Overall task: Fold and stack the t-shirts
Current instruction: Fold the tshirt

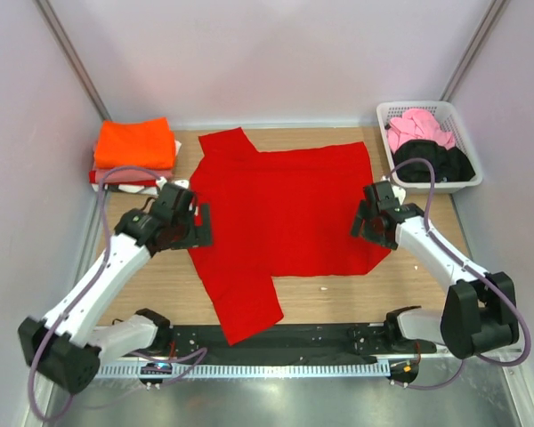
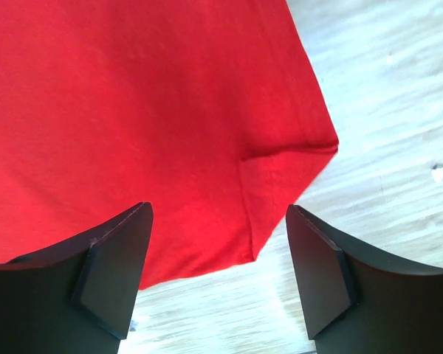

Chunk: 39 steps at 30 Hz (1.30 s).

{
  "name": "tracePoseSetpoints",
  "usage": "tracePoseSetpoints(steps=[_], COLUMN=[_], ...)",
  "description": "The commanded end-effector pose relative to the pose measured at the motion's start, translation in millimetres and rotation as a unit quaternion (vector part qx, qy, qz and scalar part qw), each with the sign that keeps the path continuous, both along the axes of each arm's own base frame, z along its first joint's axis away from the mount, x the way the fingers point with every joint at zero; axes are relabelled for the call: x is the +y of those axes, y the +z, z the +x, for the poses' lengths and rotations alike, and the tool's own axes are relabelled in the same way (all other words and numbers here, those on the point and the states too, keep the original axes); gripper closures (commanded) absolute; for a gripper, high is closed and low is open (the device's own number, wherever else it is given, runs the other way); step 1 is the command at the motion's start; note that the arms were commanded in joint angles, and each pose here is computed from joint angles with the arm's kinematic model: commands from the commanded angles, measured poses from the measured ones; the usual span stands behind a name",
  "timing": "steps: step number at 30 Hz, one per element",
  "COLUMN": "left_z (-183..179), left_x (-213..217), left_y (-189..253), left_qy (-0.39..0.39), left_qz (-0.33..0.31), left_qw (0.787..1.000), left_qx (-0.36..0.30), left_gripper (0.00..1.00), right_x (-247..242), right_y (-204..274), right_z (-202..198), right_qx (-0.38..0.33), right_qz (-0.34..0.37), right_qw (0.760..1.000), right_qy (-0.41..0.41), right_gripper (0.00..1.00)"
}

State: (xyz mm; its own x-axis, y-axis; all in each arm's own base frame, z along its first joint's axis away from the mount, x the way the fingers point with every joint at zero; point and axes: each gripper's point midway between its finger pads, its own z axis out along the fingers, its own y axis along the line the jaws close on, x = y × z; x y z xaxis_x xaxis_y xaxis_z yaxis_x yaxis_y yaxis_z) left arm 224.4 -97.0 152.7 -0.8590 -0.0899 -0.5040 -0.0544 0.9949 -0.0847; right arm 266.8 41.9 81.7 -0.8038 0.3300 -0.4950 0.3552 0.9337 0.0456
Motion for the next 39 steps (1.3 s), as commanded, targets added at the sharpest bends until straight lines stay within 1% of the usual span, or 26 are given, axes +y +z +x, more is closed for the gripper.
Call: tracePoseSetpoints(steps=[1, 3, 5, 6, 7, 8, 10, 11, 13, 16, 17, 22, 28, 30, 31, 33, 34, 36, 39], left_z=[3.7, 5.1, 3.2, 2.8, 3.2, 3.1, 3.5, 3.8, 3.3, 3.5, 3.1, 4.0, 4.3, 4.4, 4.4, 4.0, 4.5, 4.6, 4.8], left_x=[-1.3, 0.5, 0.1, -0.3, -0.5, -0.4, -0.6, -1.2, -1.5, -1.7, -1.5, -2.6, -2.7, -2.8, -2.8, -2.3, -2.5, -1.7, -1.5], left_y=[35.7, 38.5, 40.5, 39.9, 38.8, 38.0, 36.6, 35.2, 34.9, 34.2, 33.1, 31.7, 30.7, 30.3, 30.3, 29.5, 30.3, 29.8, 29.5], left_qy=[-0.012, -0.007, -0.010, -0.011, -0.011, -0.011, -0.011, -0.011, -0.012, -0.011, -0.011, -0.012, -0.012, -0.012, -0.012, -0.011, -0.011, -0.010, -0.009], left_qz=[-0.031, -0.036, -0.039, -0.040, -0.039, -0.037, -0.035, -0.035, -0.036, -0.036, -0.035, -0.036, -0.035, -0.034, -0.034, -0.033, -0.033, -0.031, -0.031], left_qw=[0.996, 0.994, 0.993, 0.994, 0.994, 0.994, 0.995, 0.995, 0.995, 0.995, 0.995, 0.995, 0.996, 0.996, 0.996, 0.996, 0.996, 0.996, 0.996], left_qx=[-0.086, -0.106, -0.107, -0.105, -0.103, -0.100, -0.097, -0.094, -0.093, -0.092, -0.090, -0.087, -0.085, -0.085, -0.085, -0.084, -0.084, -0.084, -0.084], left_gripper=[0.00, 0.00, 0.00, 0.00, 0.00, 0.00, 0.00, 0.00, 0.00, 0.00, 0.00, 0.00, 0.00, 0.00, 0.00, 0.00, 0.00, 0.00, 0.00], right_x=[2.0, 4.0, 1.4, -3.0, -5.5, -7.3, -8.5, -9.1, -10.6, -13.9, -15.9, -21.0, -22.9, -23.3, -23.4, -22.6, -22.9, -22.5, -23.1], right_y=[2.0, -7.8, -15.5, -22.4, -24.2, -26.8, -32.1, -33.9, -36.3, -39.6, -41.3, -49.6, -57.2, -57.2, -57.3, -57.9, -58.3, -56.8, -52.7], right_z=[4.4, 3.5, 2.9, 2.8, 3.4, 3.6, 4.0, 3.8, 5.0, 5.7, 6.0, 6.6, 6.3, 6.0, 6.0, 6.3, 6.3, 6.8, 6.5], right_qx=[-0.034, -0.026, -0.016, -0.006, -0.005, -0.003, -0.001, 0.001, 0.003, 0.005, 0.007, 0.016, 0.027, 0.027, 0.027, 0.028, 0.029, 0.026, 0.020], right_qz=[0.016, 0.021, 0.012, -0.002, -0.009, -0.013, -0.016, -0.016, -0.019, -0.022, -0.021, -0.018, -0.010, -0.010, -0.009, -0.007, -0.008, -0.007, -0.005], right_qw=[0.999, 0.999, 0.999, 0.999, 0.999, 0.999, 0.999, 0.999, 0.999, 0.999, 0.998, 0.998, 0.998, 0.998, 0.998, 0.998, 0.998, 0.998, 0.998], right_qy=[-0.026, -0.026, -0.030, -0.035, -0.038, -0.040, -0.041, -0.042, -0.044, -0.049, -0.052, -0.059, -0.062, -0.063, -0.064, -0.062, -0.062, -0.063, -0.064], right_gripper=[0.22, 0.23, 0.24, 0.28, 0.30, 0.34, 0.39, 0.43, 0.47, 0.48, 0.51, 0.55, 0.63, 0.64, 0.67, 0.69, 0.76, 0.81, 0.92])
